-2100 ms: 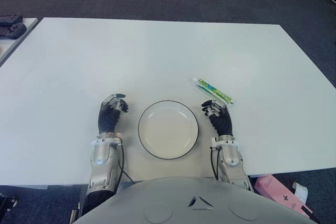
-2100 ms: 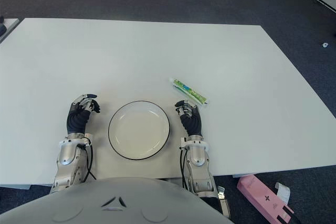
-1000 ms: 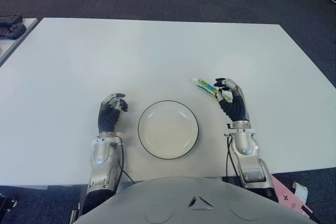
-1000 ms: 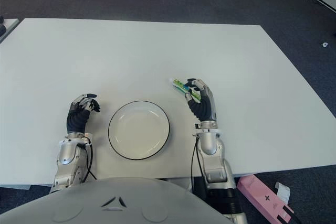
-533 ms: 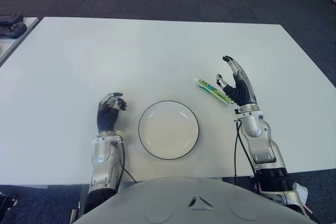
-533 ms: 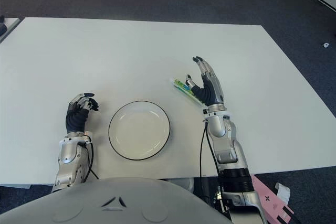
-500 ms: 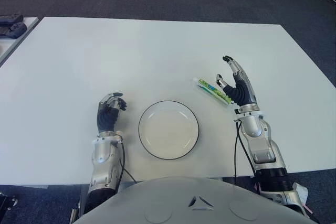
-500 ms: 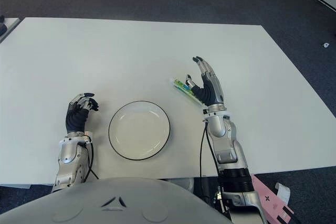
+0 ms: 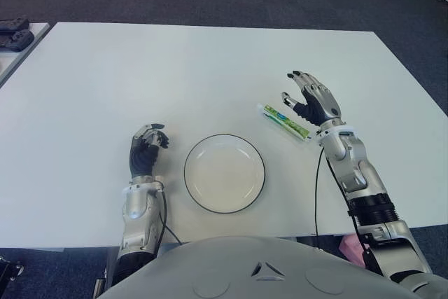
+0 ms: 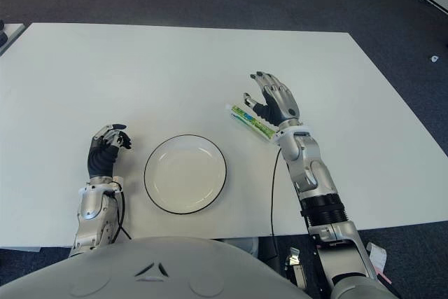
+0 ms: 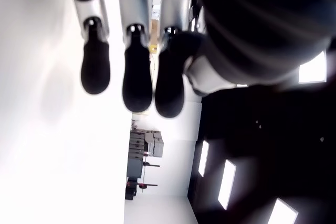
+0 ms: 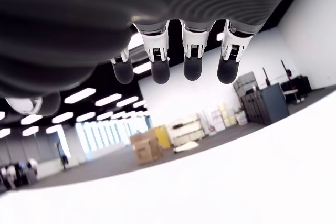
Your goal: Put the toothpaste on the table into the plate.
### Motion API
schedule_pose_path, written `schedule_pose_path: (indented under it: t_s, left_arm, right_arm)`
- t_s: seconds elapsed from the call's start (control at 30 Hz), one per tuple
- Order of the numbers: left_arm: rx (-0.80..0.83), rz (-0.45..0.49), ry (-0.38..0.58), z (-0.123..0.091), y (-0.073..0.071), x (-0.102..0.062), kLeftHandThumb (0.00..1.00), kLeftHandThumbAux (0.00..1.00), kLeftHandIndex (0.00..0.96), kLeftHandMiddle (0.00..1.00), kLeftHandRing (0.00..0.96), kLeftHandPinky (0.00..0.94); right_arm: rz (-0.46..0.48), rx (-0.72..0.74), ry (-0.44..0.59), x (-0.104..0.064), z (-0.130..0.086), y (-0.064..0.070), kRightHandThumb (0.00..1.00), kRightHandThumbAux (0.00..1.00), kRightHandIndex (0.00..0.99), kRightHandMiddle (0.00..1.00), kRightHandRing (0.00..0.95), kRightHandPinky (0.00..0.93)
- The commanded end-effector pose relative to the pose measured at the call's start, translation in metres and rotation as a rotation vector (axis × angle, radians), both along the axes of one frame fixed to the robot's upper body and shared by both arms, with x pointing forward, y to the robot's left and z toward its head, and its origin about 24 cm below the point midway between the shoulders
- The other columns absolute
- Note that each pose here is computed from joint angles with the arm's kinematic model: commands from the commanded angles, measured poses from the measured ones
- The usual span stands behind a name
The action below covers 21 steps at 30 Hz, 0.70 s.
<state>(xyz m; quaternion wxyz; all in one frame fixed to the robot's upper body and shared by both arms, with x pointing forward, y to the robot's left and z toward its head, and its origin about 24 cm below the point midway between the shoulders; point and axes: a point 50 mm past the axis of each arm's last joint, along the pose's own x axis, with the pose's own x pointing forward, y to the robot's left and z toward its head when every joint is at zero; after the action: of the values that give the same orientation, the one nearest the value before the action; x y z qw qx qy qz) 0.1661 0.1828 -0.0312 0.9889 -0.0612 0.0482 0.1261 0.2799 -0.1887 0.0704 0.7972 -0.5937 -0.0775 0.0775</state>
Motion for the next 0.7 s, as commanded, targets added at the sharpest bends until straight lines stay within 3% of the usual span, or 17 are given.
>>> schedule_pose_path:
  t_s: [0.03, 0.27, 0.7]
  left_arm:
    - [-0.031, 0.025, 0.152, -0.022, -0.002, -0.019, 0.700, 0.720, 0.434, 0.633, 0.625, 0.597]
    - [-0.018, 0.021, 0.143, -0.022, -0.004, -0.019, 0.700, 0.720, 0.434, 0.627, 0.622, 0.601]
    - [-0.027, 0.015, 0.137, -0.022, -0.003, -0.020, 0.701, 0.720, 0.434, 0.631, 0.625, 0.606]
  right_arm:
    - [0.006, -0.067, 0.091, 0.006, -0.014, 0.004, 0.505, 0.117, 0.000, 0.000, 0.000, 0.000]
    - [0.015, -0.137, 0.188, 0.019, -0.033, 0.009, 0.497, 0.105, 0.000, 0.000, 0.000, 0.000]
    - [0.027, -0.253, 0.305, 0.026, -0.061, 0.011, 0.547, 0.105, 0.000, 0.000, 0.000, 0.000]
